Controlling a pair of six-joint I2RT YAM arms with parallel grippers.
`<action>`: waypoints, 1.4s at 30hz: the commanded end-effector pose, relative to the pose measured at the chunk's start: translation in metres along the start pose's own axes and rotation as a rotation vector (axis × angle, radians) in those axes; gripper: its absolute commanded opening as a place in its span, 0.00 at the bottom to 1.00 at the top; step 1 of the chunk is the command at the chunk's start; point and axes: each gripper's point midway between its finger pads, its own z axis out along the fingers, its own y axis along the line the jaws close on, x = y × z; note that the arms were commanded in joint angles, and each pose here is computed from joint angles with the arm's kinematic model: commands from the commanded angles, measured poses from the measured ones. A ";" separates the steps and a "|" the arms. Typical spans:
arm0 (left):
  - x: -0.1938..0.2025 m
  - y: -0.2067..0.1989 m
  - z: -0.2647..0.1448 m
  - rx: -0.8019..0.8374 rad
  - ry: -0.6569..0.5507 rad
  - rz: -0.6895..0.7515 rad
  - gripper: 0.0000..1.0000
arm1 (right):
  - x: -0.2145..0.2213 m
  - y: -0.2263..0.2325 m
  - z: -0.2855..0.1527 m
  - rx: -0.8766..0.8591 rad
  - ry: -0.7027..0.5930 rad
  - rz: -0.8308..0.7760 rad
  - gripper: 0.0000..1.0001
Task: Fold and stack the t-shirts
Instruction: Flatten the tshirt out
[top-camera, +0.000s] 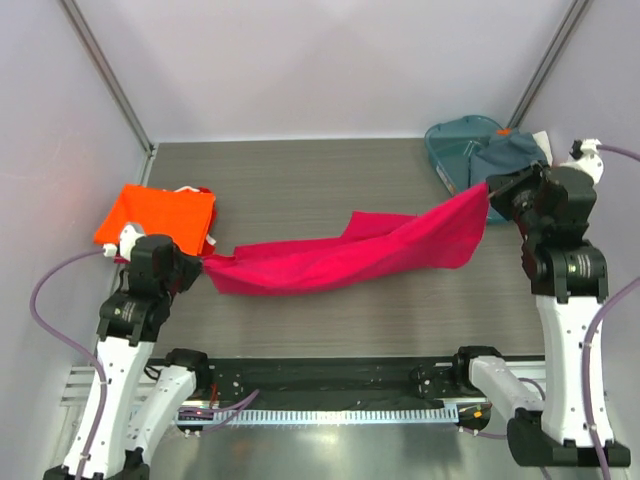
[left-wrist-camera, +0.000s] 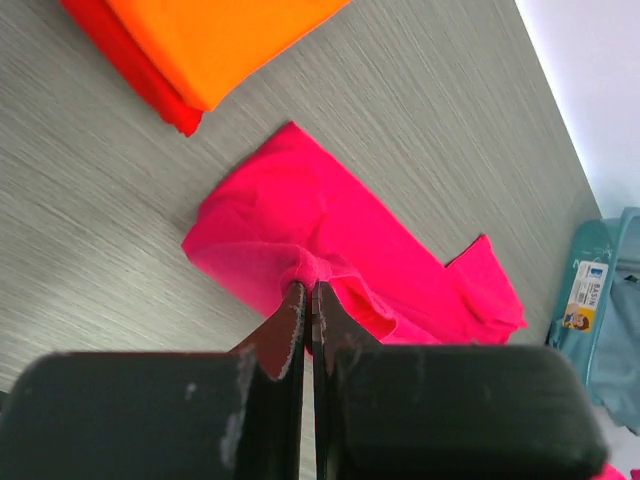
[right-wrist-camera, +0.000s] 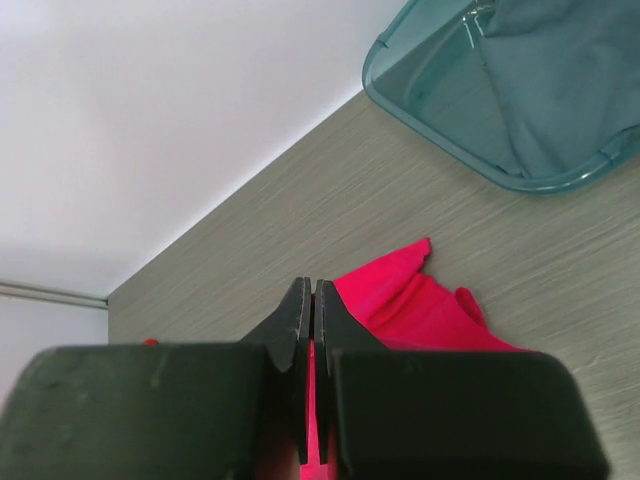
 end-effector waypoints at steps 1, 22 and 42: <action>-0.042 -0.049 -0.004 0.104 -0.115 -0.052 0.01 | -0.039 0.038 0.011 -0.082 -0.070 0.041 0.01; -0.183 -0.208 0.044 0.351 -0.243 -0.105 0.00 | -0.122 0.161 0.117 -0.608 0.064 0.254 0.01; 0.060 0.032 0.042 0.181 0.093 -0.055 1.00 | 0.174 -0.134 0.050 0.035 0.343 0.261 0.10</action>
